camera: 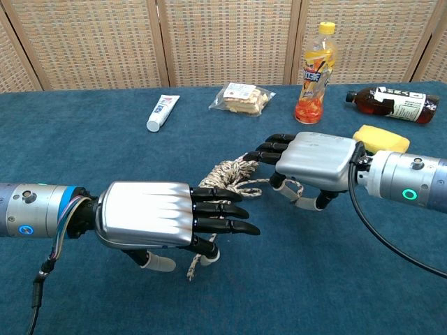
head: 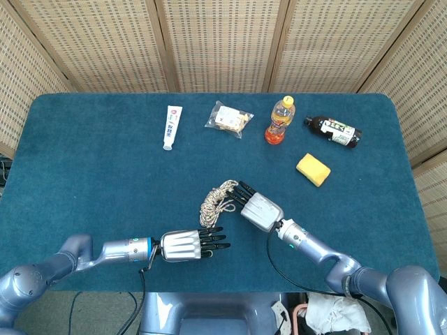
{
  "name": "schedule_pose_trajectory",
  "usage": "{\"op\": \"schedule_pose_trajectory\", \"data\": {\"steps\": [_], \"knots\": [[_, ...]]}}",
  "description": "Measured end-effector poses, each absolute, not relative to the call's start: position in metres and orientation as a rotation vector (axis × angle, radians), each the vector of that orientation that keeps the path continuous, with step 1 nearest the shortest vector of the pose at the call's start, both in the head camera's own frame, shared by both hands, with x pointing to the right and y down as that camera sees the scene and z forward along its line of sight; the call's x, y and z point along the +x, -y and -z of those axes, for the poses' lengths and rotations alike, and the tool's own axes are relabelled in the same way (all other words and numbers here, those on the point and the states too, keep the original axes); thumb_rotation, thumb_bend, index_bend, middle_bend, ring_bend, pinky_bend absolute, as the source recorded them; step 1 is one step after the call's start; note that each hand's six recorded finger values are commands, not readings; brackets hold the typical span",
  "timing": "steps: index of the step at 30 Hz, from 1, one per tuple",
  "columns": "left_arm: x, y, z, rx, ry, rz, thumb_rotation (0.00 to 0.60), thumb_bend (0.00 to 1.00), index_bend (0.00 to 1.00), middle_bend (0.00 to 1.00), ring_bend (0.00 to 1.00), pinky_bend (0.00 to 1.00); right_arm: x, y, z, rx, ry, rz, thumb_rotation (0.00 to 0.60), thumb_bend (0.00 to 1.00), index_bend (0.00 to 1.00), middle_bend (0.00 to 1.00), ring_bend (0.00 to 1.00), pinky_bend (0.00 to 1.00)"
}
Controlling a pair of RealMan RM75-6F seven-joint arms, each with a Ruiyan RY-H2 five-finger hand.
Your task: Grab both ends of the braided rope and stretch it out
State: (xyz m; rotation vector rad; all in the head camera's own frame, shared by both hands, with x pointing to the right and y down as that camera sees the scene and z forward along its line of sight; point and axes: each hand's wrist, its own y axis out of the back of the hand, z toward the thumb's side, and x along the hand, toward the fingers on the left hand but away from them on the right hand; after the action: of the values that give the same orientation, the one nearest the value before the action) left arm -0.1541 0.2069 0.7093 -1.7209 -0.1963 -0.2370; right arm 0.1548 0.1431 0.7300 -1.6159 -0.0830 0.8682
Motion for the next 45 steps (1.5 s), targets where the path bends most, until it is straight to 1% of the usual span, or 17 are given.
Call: {"op": "schedule_pose_trajectory", "data": {"steps": [13,24,30,34,39,45], "knots": [[-0.148,-0.209,-0.716,-1.712,0.207,0.25,0.6,0.31,0.49,0.0,0.0,0.0,0.154,-0.141,-0.728,-1.614,0.09,-0.861,0.6,0.45,0.64,0.0,0.0,0.0],[-0.138,-0.212,-0.721,-1.71,0.204,0.256,0.6,0.37,0.55,0.0,0.0,0.0,0.155,-0.142,-0.73,-1.614,0.087,-0.866,0.6,0.45,0.64,0.0,0.0,0.0],[-0.134,-0.214,-0.723,-1.711,0.207,0.254,0.6,0.38,0.56,0.0,0.0,0.0,0.155,-0.142,-0.73,-1.615,0.088,-0.864,0.6,0.45,0.64,0.0,0.0,0.0],[-0.134,-0.214,-0.724,-1.712,0.21,0.255,0.6,0.39,0.62,0.0,0.0,0.0,0.156,-0.142,-0.731,-1.616,0.089,-0.866,0.6,0.45,0.64,0.0,0.0,0.0],[-0.134,-0.215,-0.724,-1.713,0.212,0.254,0.6,0.42,0.71,0.0,0.0,0.0,0.157,-0.142,-0.731,-1.616,0.089,-0.867,0.6,0.45,0.64,0.0,0.0,0.0],[-0.135,-0.214,-0.724,-1.718,0.201,0.257,0.6,0.45,0.74,0.0,0.0,0.0,0.156,-0.141,-0.73,-1.616,0.092,-0.864,0.6,0.45,0.65,0.0,0.0,0.0]]}}
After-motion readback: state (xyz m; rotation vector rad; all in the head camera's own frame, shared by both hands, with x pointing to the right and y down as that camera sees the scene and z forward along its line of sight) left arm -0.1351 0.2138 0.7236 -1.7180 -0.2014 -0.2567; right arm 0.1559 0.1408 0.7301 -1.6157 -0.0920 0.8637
